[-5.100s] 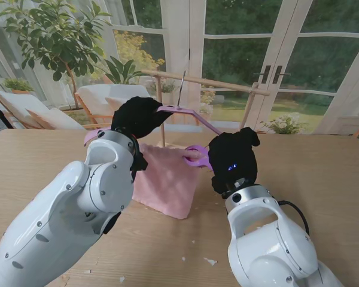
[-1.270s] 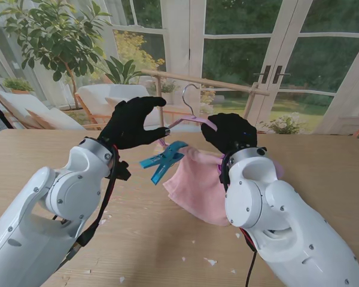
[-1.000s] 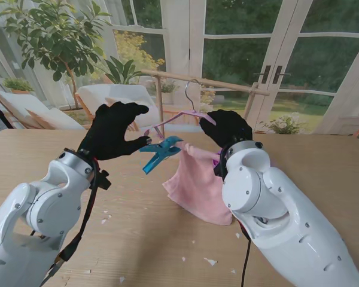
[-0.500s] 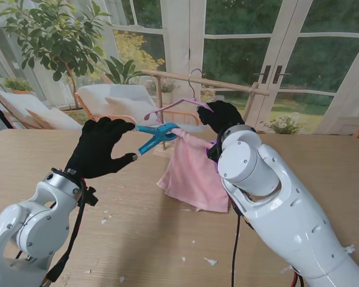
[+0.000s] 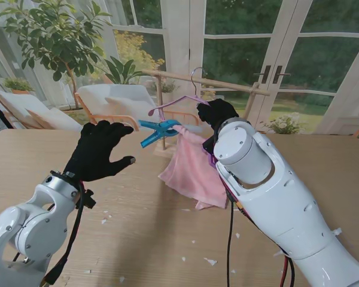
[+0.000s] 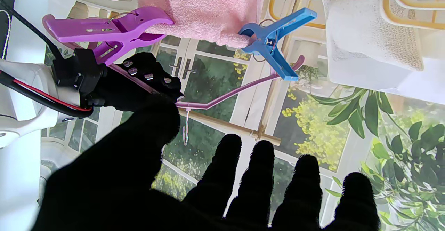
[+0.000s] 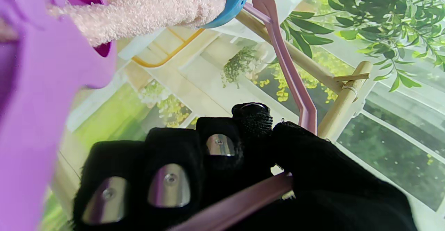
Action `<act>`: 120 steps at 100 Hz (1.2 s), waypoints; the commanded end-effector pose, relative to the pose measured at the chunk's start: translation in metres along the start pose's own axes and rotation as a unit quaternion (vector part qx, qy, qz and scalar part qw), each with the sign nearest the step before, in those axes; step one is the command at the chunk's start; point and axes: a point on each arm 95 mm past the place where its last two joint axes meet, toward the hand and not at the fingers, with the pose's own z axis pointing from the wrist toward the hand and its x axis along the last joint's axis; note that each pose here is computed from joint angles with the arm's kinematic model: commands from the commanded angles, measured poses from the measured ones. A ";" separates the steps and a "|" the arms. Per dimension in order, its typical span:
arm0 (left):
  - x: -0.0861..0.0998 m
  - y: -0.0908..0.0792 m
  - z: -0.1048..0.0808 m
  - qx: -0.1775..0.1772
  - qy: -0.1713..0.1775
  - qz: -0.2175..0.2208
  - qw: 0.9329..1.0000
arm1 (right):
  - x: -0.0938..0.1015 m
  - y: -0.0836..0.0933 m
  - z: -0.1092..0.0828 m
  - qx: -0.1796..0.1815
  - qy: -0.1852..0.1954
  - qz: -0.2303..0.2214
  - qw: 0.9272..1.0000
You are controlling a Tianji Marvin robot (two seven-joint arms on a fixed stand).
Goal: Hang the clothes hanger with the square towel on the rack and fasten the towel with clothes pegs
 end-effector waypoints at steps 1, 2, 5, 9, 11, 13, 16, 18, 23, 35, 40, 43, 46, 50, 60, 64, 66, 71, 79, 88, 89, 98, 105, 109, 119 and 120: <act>0.000 0.004 -0.002 -0.009 -0.002 0.001 1.000 | 0.006 -0.002 0.000 0.008 -0.001 0.007 1.000; 0.000 0.004 -0.002 -0.009 -0.002 0.001 1.000 | 0.006 -0.002 0.001 0.009 -0.003 0.009 1.000; 0.000 0.004 -0.003 -0.009 -0.003 0.001 1.000 | 0.005 -0.003 0.002 0.010 -0.006 0.013 1.000; -0.001 0.004 -0.003 -0.009 -0.003 0.002 1.000 | 0.005 -0.003 0.003 0.012 -0.011 0.015 1.000; -0.001 0.004 -0.003 -0.009 -0.003 0.002 1.000 | 0.004 -0.004 0.003 0.012 -0.013 0.016 1.000; -0.001 0.004 -0.004 -0.009 -0.003 0.003 1.000 | 0.003 -0.004 0.004 0.013 -0.015 0.016 1.000; -0.001 0.005 -0.004 -0.009 -0.003 0.004 1.000 | 0.002 -0.004 0.005 0.013 -0.018 0.017 1.000; -0.002 0.005 -0.004 -0.009 -0.003 0.004 1.000 | 0.002 -0.004 0.005 0.013 -0.021 0.018 1.000; -0.003 0.005 -0.005 -0.009 -0.004 0.005 1.000 | 0.000 -0.005 0.007 0.014 -0.026 0.021 0.999; -0.006 0.007 -0.006 -0.010 -0.008 0.007 1.000 | -0.004 -0.005 0.010 0.018 -0.039 0.029 0.999; -0.007 0.008 -0.006 -0.010 -0.010 0.008 1.000 | -0.006 -0.005 0.011 0.020 -0.044 0.032 0.998; -0.007 0.009 -0.006 -0.011 -0.011 0.007 1.000 | -0.007 -0.005 0.012 0.021 -0.046 0.034 0.998; -0.008 0.010 -0.006 -0.012 -0.012 0.007 1.000 | -0.008 -0.005 0.012 0.022 -0.049 0.035 0.998; -0.008 0.010 -0.006 -0.013 -0.013 0.007 1.000 | -0.010 -0.005 0.013 0.023 -0.052 0.036 0.998; -0.008 0.011 -0.006 -0.013 -0.014 0.008 1.000 | -0.014 -0.005 0.015 0.024 -0.061 0.037 0.997; -0.008 0.011 -0.006 -0.013 -0.014 0.009 1.000 | -0.016 -0.005 0.016 0.024 -0.064 0.035 0.997; -0.008 0.011 -0.006 -0.013 -0.014 0.010 1.000 | -0.017 -0.005 0.016 0.024 -0.065 0.033 0.997; -0.008 0.011 -0.006 -0.013 -0.013 0.011 1.000 | -0.019 -0.006 0.016 0.023 -0.068 0.030 0.997; -0.008 0.012 -0.005 -0.013 -0.011 0.010 1.000 | -0.022 -0.007 0.017 0.020 -0.070 0.027 0.997; -0.008 0.012 -0.004 -0.014 -0.010 0.010 1.000 | -0.024 -0.008 0.017 0.020 -0.069 0.018 0.997; -0.007 0.012 -0.004 -0.014 -0.010 0.010 1.000 | -0.025 -0.008 0.017 0.020 -0.069 0.017 0.997; -0.007 0.012 -0.004 -0.014 -0.010 0.009 1.000 | -0.026 -0.008 0.018 0.016 -0.068 0.014 0.997; -0.007 0.012 -0.004 -0.014 -0.009 0.008 1.000 | -0.026 -0.009 0.018 0.014 -0.068 0.015 0.997; -0.007 0.012 -0.004 -0.014 -0.009 0.008 1.000 | -0.026 -0.009 0.019 0.013 -0.067 0.014 0.998; -0.007 0.012 -0.005 -0.013 -0.010 0.006 1.000 | -0.026 -0.008 0.018 0.014 -0.067 0.010 0.998; -0.007 0.012 -0.005 -0.013 -0.010 0.006 1.000 | -0.026 -0.008 0.018 0.014 -0.067 0.009 0.998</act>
